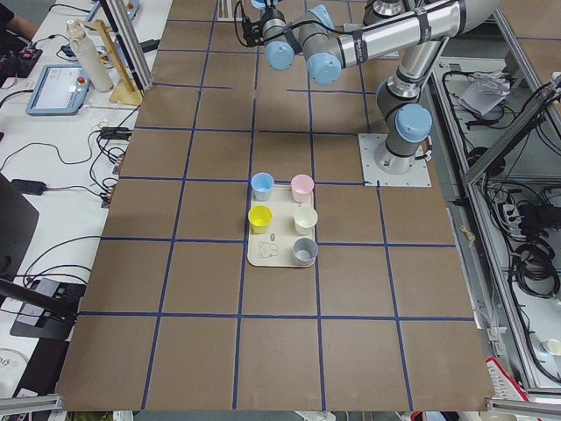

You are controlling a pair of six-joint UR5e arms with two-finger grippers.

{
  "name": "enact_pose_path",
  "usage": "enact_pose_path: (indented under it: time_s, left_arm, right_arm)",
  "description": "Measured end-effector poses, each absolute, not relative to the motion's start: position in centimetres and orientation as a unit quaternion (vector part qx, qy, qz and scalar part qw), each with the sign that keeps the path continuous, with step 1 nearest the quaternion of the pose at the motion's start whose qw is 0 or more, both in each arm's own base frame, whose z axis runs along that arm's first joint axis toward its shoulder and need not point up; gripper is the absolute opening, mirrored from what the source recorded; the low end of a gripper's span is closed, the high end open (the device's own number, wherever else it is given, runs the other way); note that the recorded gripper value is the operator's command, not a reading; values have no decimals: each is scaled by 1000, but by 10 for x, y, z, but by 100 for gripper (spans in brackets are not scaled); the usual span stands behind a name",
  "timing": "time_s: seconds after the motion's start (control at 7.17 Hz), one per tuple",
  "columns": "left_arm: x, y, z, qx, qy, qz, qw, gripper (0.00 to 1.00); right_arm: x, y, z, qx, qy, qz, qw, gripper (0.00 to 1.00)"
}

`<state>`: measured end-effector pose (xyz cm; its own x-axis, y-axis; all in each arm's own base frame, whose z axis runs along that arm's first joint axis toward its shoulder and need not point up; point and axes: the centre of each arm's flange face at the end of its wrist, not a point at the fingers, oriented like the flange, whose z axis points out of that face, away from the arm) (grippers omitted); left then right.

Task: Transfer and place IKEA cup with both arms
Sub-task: 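Close the left gripper on the cup's open end beside the right gripper, then open and withdraw the right gripper while the left arm carries the cup toward the tray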

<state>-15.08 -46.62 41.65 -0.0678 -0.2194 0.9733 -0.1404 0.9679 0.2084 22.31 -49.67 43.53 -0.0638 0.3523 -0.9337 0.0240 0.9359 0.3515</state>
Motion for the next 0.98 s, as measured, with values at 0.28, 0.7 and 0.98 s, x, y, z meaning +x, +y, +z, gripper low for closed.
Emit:
enact_pose_path:
  time_s: [0.28,0.7,0.98]
  left_arm:
    - [-151,-465,419,123,-730,-29,671,0]
    - [-150,-464,423,122,-732,-27,670,0]
    - [-144,-460,422,124,-753,-39,646,0]
  right_arm:
    - [220,-499,435,137,717,124,672,100]
    - [204,-510,433,158,712,122,673,100]
    - [146,-530,434,205,706,93,671,100]
